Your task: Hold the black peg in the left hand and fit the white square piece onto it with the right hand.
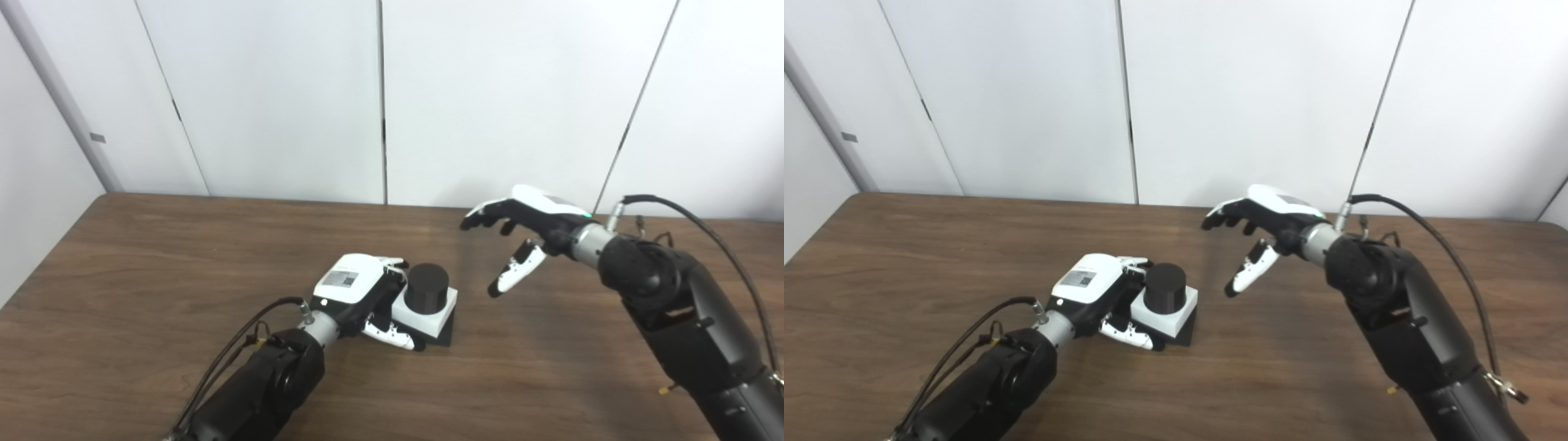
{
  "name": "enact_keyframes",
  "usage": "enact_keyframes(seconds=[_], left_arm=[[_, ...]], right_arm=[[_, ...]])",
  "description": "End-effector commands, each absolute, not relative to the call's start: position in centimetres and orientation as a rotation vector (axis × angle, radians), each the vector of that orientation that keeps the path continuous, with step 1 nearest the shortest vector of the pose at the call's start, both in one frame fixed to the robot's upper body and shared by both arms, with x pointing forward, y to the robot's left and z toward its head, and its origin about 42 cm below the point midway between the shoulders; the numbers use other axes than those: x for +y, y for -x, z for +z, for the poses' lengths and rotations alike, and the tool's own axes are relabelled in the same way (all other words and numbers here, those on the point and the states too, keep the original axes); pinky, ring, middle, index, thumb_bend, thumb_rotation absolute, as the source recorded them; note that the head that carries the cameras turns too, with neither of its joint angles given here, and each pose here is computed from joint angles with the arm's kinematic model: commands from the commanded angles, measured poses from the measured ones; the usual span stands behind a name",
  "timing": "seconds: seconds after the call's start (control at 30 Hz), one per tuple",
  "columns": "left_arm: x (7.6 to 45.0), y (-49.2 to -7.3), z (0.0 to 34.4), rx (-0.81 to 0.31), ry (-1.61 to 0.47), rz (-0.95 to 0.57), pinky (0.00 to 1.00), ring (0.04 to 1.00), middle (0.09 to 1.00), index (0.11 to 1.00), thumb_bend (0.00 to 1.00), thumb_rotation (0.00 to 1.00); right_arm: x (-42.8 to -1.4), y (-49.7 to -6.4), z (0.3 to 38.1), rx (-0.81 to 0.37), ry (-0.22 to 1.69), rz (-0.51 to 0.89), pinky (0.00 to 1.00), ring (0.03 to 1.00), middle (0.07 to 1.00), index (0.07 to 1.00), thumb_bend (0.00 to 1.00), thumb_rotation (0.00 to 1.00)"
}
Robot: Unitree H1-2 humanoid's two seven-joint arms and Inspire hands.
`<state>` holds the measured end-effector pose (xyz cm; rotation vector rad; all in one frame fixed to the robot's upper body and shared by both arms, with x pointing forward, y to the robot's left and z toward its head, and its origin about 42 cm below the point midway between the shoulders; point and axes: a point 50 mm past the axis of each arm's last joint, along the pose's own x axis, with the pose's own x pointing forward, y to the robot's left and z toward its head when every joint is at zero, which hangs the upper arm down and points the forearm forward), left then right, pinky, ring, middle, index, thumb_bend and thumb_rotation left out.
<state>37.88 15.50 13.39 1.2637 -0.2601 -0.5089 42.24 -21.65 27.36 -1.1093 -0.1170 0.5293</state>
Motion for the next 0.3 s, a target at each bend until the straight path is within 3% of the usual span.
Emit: enact_keyframes(seconds=[0.0,0.13,0.27], left_arm=[[15.1,-34.8,8.3,-0.081,-1.301,-0.728,0.76,0.869,0.869,0.491,0.52,0.07],[15.2,-34.8,8.4,-0.085,-1.299,-0.724,0.76,0.863,0.867,0.491,0.52,0.07],[15.3,-34.9,8.5,-0.088,-1.307,-0.723,0.76,0.858,0.867,0.491,0.52,0.07]], right_arm=[[-22.5,-42.0,29.9,-0.227,1.094,0.456,0.69,0.797,0.786,0.749,0.81,0.08],[-24.1,-41.0,29.1,-0.241,1.033,0.392,0.68,0.776,0.778,0.744,0.81,0.02],[-25.3,-39.8,28.1,-0.225,0.998,0.331,0.66,0.765,0.777,0.745,0.80,0.04]])
